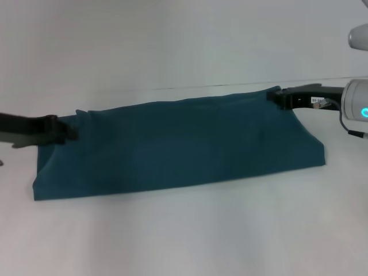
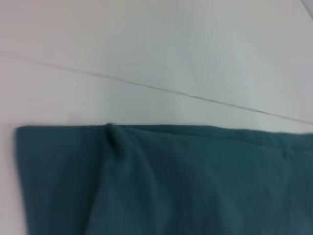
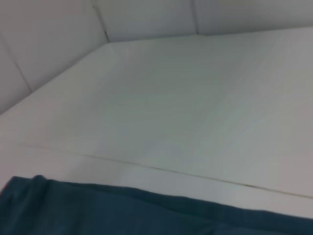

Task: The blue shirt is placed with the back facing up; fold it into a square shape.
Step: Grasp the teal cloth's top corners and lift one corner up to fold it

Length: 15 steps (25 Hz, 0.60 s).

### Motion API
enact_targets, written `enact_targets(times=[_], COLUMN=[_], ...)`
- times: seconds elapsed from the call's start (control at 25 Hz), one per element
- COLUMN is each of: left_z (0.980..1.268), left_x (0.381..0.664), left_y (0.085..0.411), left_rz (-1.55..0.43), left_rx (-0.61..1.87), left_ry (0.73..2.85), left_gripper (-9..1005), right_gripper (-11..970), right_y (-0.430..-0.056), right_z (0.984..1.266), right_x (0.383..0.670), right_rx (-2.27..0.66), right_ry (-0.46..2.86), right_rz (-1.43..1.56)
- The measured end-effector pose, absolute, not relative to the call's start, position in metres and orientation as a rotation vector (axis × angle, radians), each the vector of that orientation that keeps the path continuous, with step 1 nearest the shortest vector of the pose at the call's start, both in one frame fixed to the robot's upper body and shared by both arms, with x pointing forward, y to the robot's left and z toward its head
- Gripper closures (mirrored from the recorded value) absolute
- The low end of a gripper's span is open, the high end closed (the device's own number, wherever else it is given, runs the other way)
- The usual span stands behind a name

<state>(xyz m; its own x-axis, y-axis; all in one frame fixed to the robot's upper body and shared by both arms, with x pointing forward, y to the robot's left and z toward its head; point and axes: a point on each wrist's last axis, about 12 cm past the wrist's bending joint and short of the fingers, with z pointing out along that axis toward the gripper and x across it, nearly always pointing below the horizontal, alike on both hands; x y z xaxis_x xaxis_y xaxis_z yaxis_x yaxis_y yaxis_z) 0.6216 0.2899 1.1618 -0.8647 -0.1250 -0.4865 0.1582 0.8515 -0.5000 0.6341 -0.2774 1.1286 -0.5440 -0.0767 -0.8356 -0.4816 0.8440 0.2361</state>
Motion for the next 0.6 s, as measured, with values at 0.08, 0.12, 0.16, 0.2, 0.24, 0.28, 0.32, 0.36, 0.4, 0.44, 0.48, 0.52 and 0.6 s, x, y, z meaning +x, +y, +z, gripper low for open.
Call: enact_targets(times=[0.08,0.12,0.16,0.2,0.24,0.28,0.32,0.36,0.4,0.44,0.48,0.52,0.6], left_z=[1.157,1.154,1.152,1.150,1.146,1.144,1.141,1.138,1.136,1.134,1.132,1.131,1.130], left_x=[0.616,0.614,0.612,0.610,0.607,0.606,0.604,0.603,0.602,0.600,0.600,0.599,0.599], left_y=[0.299,0.303,0.306,0.309,0.314,0.316,0.319,0.321,0.322,0.323,0.323,0.324,0.325], left_rz=[-0.743,-0.739,-0.733,-0.725,-0.708,-0.697,-0.681,-0.668,-0.654,-0.640,-0.628,-0.612,-0.583], left_rx=[-0.026,-0.044,-0.058,-0.072,-0.092,-0.103,-0.118,-0.130,-0.142,-0.153,-0.157,-0.161,-0.167], left_ry=[2.504,2.508,2.513,2.518,2.526,2.532,2.544,2.554,2.564,2.575,2.584,2.594,2.611], left_gripper=[785,762,715,668,621,574,527,499,472,444,416,389,334], right_gripper=[943,951,960,960,960,960,960,960,960,960,960,960,960], right_y=[-0.277,-0.278,-0.279,-0.280,-0.282,-0.283,-0.284,-0.284,-0.284,-0.284,-0.283,-0.282,-0.281], right_z=[1.136,1.142,1.145,1.149,1.153,1.156,1.159,1.161,1.163,1.164,1.165,1.166,1.167], right_x=[0.634,0.634,0.634,0.634,0.634,0.634,0.635,0.635,0.635,0.635,0.636,0.636,0.637], right_rx=[-0.431,-0.438,-0.438,-0.440,-0.439,-0.439,-0.436,-0.435,-0.433,-0.436,-0.438,-0.440,-0.445], right_ry=[2.090,2.085,2.082,2.082,2.082,2.081,2.082,2.081,2.080,2.078,2.077,2.076,2.074], right_rz=[0.572,0.576,0.578,0.582,0.582,0.580,0.577,0.576,0.573,0.572,0.571,0.571,0.574])
